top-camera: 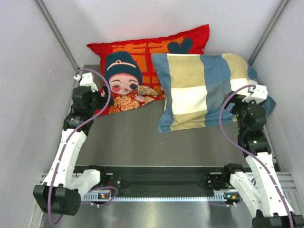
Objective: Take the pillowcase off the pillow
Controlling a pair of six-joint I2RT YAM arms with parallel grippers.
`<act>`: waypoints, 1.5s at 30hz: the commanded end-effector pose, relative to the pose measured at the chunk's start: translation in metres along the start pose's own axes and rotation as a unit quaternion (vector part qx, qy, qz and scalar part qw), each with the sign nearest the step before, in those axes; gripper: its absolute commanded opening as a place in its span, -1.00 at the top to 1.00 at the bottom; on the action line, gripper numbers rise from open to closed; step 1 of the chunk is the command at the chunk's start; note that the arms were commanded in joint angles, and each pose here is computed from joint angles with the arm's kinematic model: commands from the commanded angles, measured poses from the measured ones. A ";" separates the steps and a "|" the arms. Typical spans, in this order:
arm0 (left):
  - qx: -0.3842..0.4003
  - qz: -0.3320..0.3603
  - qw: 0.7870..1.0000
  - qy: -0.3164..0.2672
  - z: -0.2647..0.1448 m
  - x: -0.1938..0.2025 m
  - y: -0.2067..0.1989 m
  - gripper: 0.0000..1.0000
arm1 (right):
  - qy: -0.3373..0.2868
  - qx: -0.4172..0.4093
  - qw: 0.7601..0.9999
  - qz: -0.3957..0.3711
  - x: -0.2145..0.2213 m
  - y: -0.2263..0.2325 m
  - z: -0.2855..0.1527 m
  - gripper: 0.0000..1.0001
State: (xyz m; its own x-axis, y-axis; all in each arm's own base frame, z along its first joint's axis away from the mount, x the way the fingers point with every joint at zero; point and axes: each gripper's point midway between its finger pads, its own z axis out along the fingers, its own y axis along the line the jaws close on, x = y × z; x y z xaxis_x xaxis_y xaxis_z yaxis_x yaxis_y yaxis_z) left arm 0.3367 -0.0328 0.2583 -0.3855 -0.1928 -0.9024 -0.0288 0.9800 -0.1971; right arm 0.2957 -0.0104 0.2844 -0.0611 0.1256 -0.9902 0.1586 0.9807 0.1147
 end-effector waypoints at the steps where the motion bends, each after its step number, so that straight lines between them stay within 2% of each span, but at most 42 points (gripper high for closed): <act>1: -0.012 0.007 0.999 -0.034 -0.009 -0.022 0.003 -0.98 | -0.033 0.002 0.999 0.008 -0.027 0.002 -0.005 -0.99; 9: -0.022 0.000 0.999 -0.032 -0.006 -0.021 0.006 -0.98 | -0.031 0.005 0.999 0.007 -0.025 0.000 -0.003 -1.00; 19: 0.007 0.010 0.999 -0.046 -0.006 -0.021 -0.003 -0.96 | -0.036 0.016 0.999 0.006 -0.026 -0.004 -0.004 -0.99; 25: 0.067 0.008 0.997 -0.031 0.004 -0.012 -0.024 -0.95 | -0.041 0.027 0.999 0.010 -0.026 -0.008 -0.006 -0.99; 28: 0.132 -0.016 0.991 -0.024 0.014 -0.010 -0.054 -0.90 | -0.039 0.010 0.999 0.006 -0.025 -0.002 -0.006 -0.99; 29: 0.150 -0.012 0.988 -0.039 0.018 -0.015 -0.067 -0.89 | -0.035 0.006 0.999 0.005 -0.023 -0.001 -0.005 -0.99; 30: 0.158 -0.002 0.987 -0.027 0.030 -0.006 -0.077 -0.87 | -0.033 0.006 0.999 0.004 -0.023 -0.001 -0.005 -0.99; 31: 0.192 0.037 0.980 -0.024 0.029 0.000 -0.112 -0.87 | -0.030 0.005 1.000 0.003 -0.022 0.000 -0.003 -0.99; 32: 0.194 0.056 0.979 -0.020 0.036 0.005 -0.128 -0.88 | -0.028 0.003 1.000 0.004 -0.021 0.001 -0.003 -0.99; 33: 0.219 0.077 0.973 0.005 0.047 0.020 -0.163 -0.89 | -0.025 0.001 1.000 0.003 -0.020 0.002 -0.002 -0.99; 34: 0.239 0.076 0.968 0.019 0.052 0.028 -0.181 -0.89 | -0.025 0.000 1.000 0.003 -0.020 0.002 -0.002 -1.00; 37: 0.335 0.035 0.941 0.043 0.068 0.050 -0.244 -0.89 | -0.021 -0.003 1.000 -0.001 -0.021 0.003 -0.002 -0.99; 39: 0.373 0.014 0.927 0.041 0.081 0.058 -0.268 -0.90 | -0.024 -0.005 1.000 -0.001 -0.024 0.003 -0.005 -0.99; 45: 0.413 -0.058 0.907 0.061 0.101 0.082 -0.299 -0.93 | -0.024 -0.019 1.000 0.003 -0.024 0.008 -0.008 -1.00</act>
State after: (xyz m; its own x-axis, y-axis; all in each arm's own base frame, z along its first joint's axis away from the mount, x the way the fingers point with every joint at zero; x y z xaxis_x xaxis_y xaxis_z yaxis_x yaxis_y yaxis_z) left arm 0.3926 -0.3169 0.1439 -0.6169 -0.0892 -0.7819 0.5145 0.7061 -0.4865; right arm 0.2931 -0.0113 0.2793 -0.0826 0.1208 -0.9892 0.1637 0.9808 0.1061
